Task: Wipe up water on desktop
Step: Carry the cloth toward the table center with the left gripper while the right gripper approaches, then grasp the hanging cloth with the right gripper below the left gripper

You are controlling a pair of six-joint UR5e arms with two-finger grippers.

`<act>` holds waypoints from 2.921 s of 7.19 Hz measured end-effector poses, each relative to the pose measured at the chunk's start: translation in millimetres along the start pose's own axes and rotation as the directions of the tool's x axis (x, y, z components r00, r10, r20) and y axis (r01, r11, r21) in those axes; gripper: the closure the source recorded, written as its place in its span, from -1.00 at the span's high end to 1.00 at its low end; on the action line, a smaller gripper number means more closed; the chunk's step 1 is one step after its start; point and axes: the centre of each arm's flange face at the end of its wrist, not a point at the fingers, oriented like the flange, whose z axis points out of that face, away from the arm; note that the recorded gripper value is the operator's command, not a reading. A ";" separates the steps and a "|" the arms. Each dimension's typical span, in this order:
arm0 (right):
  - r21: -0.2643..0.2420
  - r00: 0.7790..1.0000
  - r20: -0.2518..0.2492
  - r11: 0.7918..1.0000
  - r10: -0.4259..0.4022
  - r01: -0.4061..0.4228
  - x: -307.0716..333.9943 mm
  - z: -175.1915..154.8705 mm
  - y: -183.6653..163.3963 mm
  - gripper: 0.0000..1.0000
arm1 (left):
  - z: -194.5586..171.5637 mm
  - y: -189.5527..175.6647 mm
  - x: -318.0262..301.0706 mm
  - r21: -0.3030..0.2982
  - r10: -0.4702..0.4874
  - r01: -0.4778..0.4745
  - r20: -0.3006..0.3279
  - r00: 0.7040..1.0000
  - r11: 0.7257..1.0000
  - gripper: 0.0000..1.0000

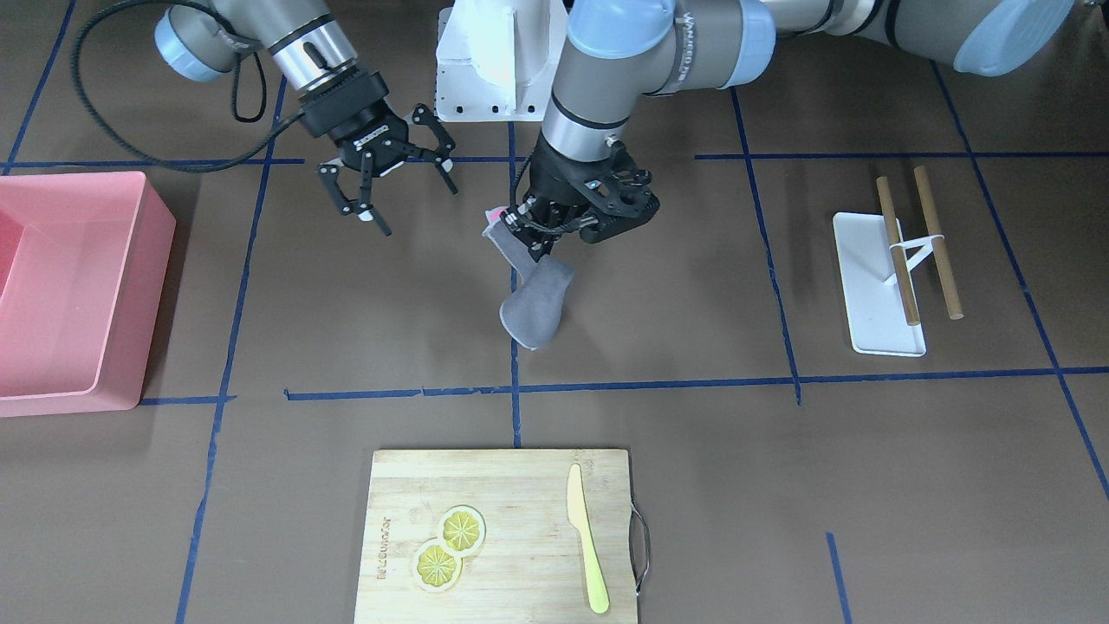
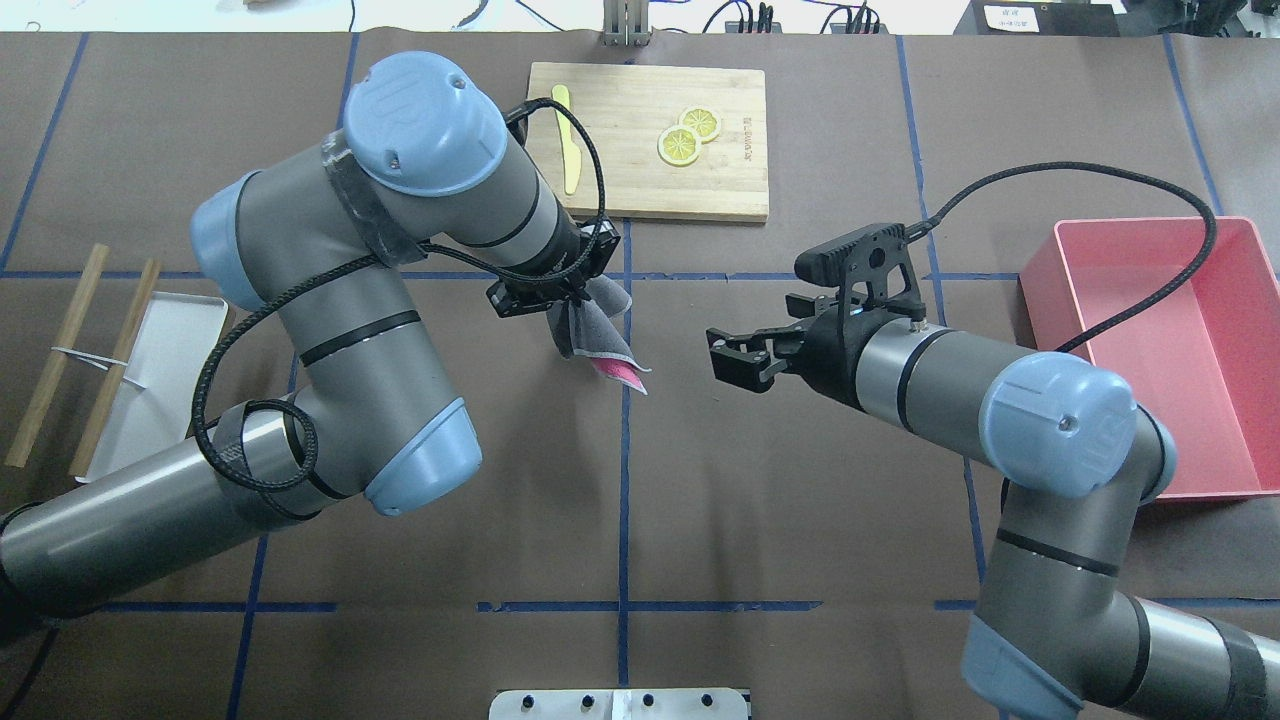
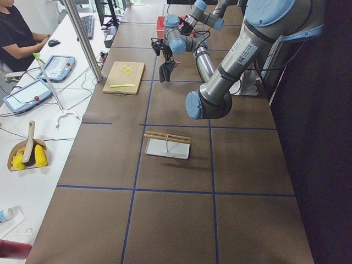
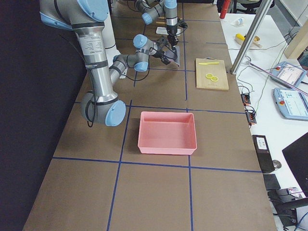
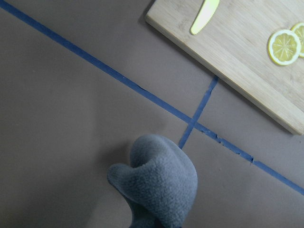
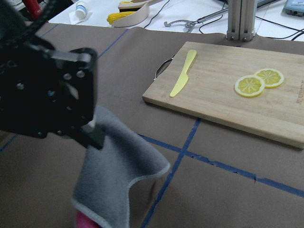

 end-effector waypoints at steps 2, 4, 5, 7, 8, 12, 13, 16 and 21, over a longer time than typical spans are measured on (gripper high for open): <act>0.031 0.999 -0.016 0.999 -0.035 0.035 -33.9 8.5 26.4 1.00 | 4.1 12.5 19.1 -0.006 -0.011 0.011 -0.003 1.000 1.000 -1.00; 0.053 0.998 -0.034 0.997 -0.052 0.054 -53.2 21.6 35.1 0.98 | 1.4 27.2 28.3 -0.021 -0.008 0.007 -0.014 1.000 1.000 -1.00; 0.056 0.998 -0.042 0.997 -0.055 0.058 -56.7 27.9 36.4 0.98 | 2.0 36.9 29.3 -0.032 -0.003 0.002 -0.016 1.000 0.999 -1.00; 0.067 0.996 -0.061 0.996 -0.060 0.064 -56.6 33.5 37.0 0.87 | 1.2 46.9 29.8 -0.044 -0.003 0.002 -0.020 1.000 0.999 -1.00; 0.068 0.996 -0.068 0.995 -0.061 0.066 -55.6 35.5 38.2 0.85 | -0.1 51.0 29.3 -0.049 -0.002 0.000 -0.023 1.000 0.999 -1.00; 0.073 0.995 -0.083 0.995 -0.062 0.068 -54.2 40.6 39.7 -0.06 | -6.4 69.4 25.8 -0.072 -0.003 0.001 -0.035 0.999 0.997 -1.00; 0.071 0.994 -0.086 0.995 -0.063 0.069 -54.5 41.0 39.1 -0.35 | -6.7 69.9 25.9 -0.073 -0.003 0.001 -0.035 0.999 0.997 -0.95; 0.058 0.988 -0.135 0.995 -0.074 0.082 -53.1 43.5 39.9 -0.90 | -6.4 70.2 25.6 -0.074 -0.003 0.000 -0.035 0.999 0.997 -0.43; 0.053 0.983 -0.161 0.994 -0.087 0.096 -54.2 43.4 45.2 -1.00 | -32.9 72.3 21.5 -0.079 0.022 -0.029 -0.088 0.996 0.996 0.39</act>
